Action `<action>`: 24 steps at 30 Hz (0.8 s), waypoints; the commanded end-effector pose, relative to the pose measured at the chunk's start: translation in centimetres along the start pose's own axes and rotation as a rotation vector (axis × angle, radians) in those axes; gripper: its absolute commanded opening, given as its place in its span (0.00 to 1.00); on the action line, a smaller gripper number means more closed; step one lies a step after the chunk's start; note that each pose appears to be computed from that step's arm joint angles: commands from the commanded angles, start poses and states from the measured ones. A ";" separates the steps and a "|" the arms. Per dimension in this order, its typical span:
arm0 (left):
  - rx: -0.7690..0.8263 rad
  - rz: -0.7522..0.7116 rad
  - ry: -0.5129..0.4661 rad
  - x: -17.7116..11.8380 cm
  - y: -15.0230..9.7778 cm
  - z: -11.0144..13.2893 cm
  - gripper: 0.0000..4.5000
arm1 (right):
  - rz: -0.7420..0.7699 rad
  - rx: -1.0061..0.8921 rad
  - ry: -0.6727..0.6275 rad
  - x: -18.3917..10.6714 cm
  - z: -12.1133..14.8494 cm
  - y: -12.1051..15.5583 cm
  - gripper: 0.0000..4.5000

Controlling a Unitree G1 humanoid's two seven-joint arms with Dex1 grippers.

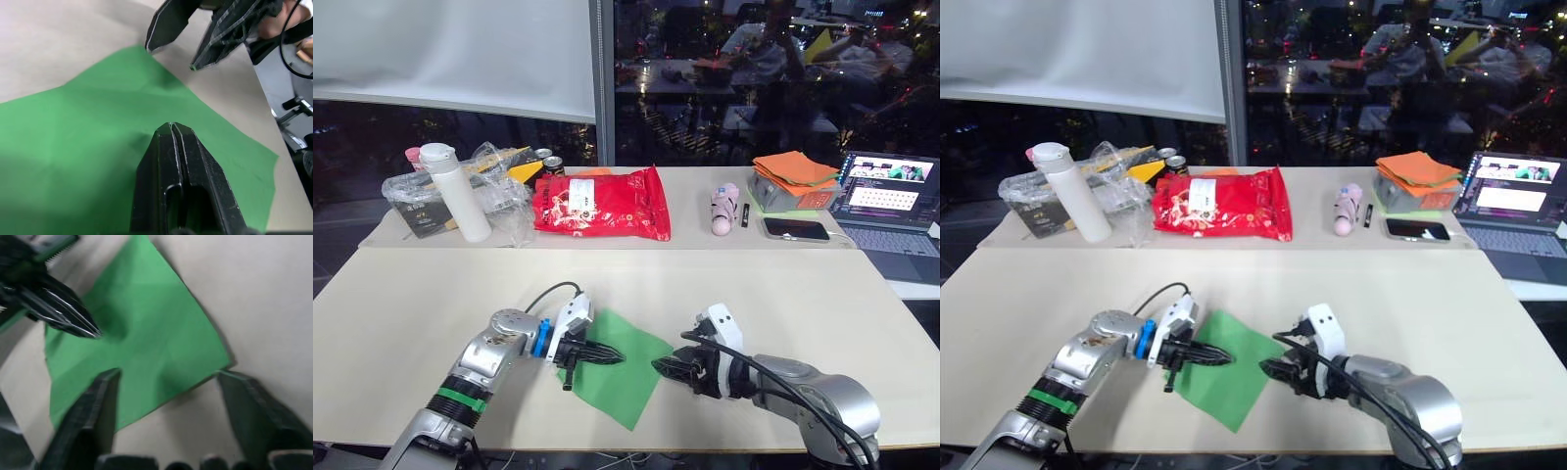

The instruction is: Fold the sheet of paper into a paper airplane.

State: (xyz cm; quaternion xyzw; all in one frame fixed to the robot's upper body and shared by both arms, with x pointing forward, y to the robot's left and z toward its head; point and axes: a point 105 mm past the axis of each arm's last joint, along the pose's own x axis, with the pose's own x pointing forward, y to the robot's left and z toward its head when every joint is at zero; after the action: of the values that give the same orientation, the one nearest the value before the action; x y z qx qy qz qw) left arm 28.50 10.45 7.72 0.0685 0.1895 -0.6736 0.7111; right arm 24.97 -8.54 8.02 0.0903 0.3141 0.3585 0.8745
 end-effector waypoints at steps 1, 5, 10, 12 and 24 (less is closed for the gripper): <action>0.055 -0.009 -0.024 -0.3 -0.4 1.1 0.00 | -0.035 0.020 -0.025 0.1 0.4 -0.3 0.80; 0.047 0.003 -0.020 -0.6 -0.5 0.8 0.00 | -0.051 0.024 -0.036 0.3 0.7 -0.4 0.80; 0.037 0.010 -0.016 -0.9 -0.6 0.4 0.00 | -0.079 0.012 -0.020 -0.1 0.5 -1.2 0.80; 0.034 0.010 -0.016 -1.0 -0.6 0.4 0.00 | -0.078 0.020 -0.021 -0.3 0.4 -1.2 0.80; 0.022 0.015 0.033 -0.6 -0.6 -1.5 0.00 | -0.058 0.060 -0.052 0.6 0.1 0.2 0.80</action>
State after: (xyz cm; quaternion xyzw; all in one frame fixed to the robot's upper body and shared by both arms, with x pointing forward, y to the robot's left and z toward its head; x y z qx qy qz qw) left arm 27.61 11.38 6.66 0.0766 0.1988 -0.6676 0.7134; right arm 25.25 -8.02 7.81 0.1207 0.3070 0.3208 0.8878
